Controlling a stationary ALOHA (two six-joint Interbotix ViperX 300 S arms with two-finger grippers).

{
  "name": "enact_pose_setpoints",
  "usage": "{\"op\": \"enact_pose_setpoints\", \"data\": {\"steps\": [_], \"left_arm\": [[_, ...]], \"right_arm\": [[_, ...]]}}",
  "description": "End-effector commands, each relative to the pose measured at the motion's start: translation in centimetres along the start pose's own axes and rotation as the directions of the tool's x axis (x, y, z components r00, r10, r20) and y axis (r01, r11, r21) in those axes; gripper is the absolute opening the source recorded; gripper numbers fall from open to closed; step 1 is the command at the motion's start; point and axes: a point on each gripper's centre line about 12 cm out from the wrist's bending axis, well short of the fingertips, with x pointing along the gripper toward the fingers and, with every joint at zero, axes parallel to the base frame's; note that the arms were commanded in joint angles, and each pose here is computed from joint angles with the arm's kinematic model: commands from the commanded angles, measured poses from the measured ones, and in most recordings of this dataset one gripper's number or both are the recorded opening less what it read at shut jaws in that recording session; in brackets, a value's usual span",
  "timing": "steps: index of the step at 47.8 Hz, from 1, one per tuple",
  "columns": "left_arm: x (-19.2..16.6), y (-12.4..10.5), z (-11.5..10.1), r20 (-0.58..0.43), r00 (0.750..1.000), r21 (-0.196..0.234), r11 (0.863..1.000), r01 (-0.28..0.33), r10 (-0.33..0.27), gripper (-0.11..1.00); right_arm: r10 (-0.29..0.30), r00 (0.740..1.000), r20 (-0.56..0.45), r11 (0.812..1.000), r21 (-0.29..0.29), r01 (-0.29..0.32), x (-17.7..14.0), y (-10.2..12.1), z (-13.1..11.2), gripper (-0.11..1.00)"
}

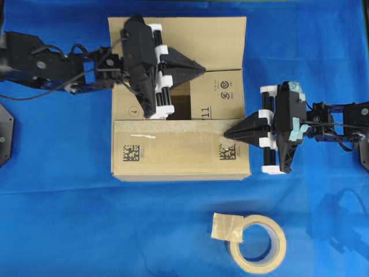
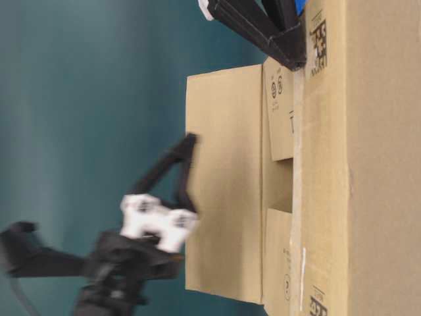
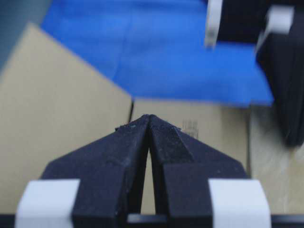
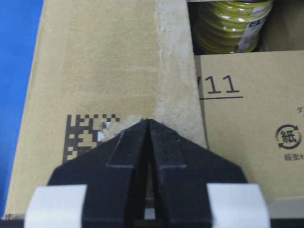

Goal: Close the cardboard box.
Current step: 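Raise the left gripper to the back flap, holding the front flap down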

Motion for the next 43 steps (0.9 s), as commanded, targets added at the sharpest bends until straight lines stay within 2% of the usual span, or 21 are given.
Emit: {"op": "enact_pose_setpoints", "data": {"steps": [1, 5, 10, 20, 25, 32, 40, 43], "left_arm": [[-1.0, 1.1, 3.5, 0.071, 0.997, -0.003, 1.000, -0.025, 0.025, 0.00], [-1.6, 2.7, 5.0, 0.068, 0.996, -0.008, 0.998, -0.057, 0.058, 0.00], [-1.8, 5.2, 6.2, 0.010, 0.994, -0.014, 0.994, -0.106, 0.106, 0.00], [-1.4, 10.3, 6.2, -0.162, 0.969, 0.004, 0.982, -0.187, 0.185, 0.00], [-0.9, 12.4, 5.5, -0.257, 0.944, 0.023, 0.978, -0.208, 0.207, 0.00], [0.0, 14.3, 4.0, -0.396, 0.896, 0.005, 0.976, -0.218, 0.203, 0.00], [0.7, 14.1, 2.5, -0.515, 0.842, -0.006, 0.982, -0.188, 0.158, 0.00], [0.8, 13.8, 2.3, -0.538, 0.831, -0.010, 0.984, -0.179, 0.146, 0.00]], "right_arm": [[-0.001, 1.000, 0.013, 1.000, -0.002, 0.001, 0.1, 0.0, 0.6, 0.00], [0.000, 1.000, 0.014, 1.000, -0.003, 0.000, 0.1, 0.0, 0.6, 0.00], [0.000, 1.000, 0.014, 1.000, -0.003, 0.000, 0.0, 0.0, 0.6, 0.00], [0.000, 1.000, 0.016, 1.000, -0.004, 0.001, 0.1, 0.0, 0.6, 0.00], [0.001, 1.000, 0.015, 1.000, -0.005, -0.001, 0.1, 0.0, 0.6, 0.00], [0.000, 1.000, 0.016, 1.000, -0.009, 0.000, 0.1, 0.0, 0.6, 0.00], [0.000, 1.000, 0.017, 1.000, -0.010, 0.000, 0.1, 0.0, 0.7, 0.00], [0.000, 1.000, 0.017, 1.000, -0.010, 0.000, 0.1, 0.0, 0.7, 0.00]]}}
